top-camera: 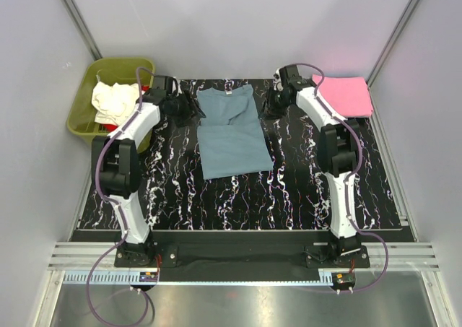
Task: Fold and stack the t-shirts
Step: Fold the tshirt
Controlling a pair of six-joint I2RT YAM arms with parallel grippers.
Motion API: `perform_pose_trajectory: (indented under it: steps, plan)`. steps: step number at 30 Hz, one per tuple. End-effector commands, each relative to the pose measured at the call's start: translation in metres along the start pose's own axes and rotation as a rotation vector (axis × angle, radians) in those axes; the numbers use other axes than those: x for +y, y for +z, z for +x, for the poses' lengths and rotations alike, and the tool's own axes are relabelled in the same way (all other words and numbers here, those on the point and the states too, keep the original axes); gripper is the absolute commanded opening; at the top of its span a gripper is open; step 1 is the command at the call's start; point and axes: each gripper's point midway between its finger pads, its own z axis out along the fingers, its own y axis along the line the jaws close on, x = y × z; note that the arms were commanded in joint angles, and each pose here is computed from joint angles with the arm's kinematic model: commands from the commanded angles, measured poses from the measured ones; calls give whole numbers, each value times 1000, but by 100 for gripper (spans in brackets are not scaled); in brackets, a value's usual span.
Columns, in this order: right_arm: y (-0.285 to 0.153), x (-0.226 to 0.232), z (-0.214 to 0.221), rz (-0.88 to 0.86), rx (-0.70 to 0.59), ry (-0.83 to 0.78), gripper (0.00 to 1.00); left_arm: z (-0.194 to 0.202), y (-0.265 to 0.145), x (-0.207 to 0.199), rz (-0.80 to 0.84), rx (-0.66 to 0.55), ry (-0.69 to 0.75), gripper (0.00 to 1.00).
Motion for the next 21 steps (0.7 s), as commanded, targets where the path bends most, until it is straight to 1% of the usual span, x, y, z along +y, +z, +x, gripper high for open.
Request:
perform_pose_trajectory:
  steps: [1, 3, 6, 7, 10, 12, 16, 19, 21]
  plan:
    - [-30, 6, -8, 27, -76, 25, 38, 7, -4, -10, 30, -26, 77, 61]
    - [-30, 9, -3, 12, -69, 23, 39, 17, 3, -13, 65, 5, 81, 60]
    - [-28, 5, 7, 4, -32, 12, 39, 27, 13, -12, 75, 40, 89, 58]
    - [-27, 0, 17, 13, -12, 8, 39, 28, 16, -10, 68, 47, 89, 58]
    - [-30, -12, 33, 49, 10, 2, 36, 25, 27, -3, 35, 68, 99, 56]
    - [-31, -17, 45, 52, 31, -3, 36, 23, 37, 3, 17, 78, 101, 55]
    - [-31, -30, 74, 63, 68, -6, 39, 18, 59, 13, -5, 85, 111, 55]
    - [-31, -39, 102, 58, 108, 14, 39, 10, 72, 12, 1, 94, 130, 54]
    - [-38, -41, 117, 46, 111, 16, 39, 4, 74, 9, 2, 91, 145, 54]
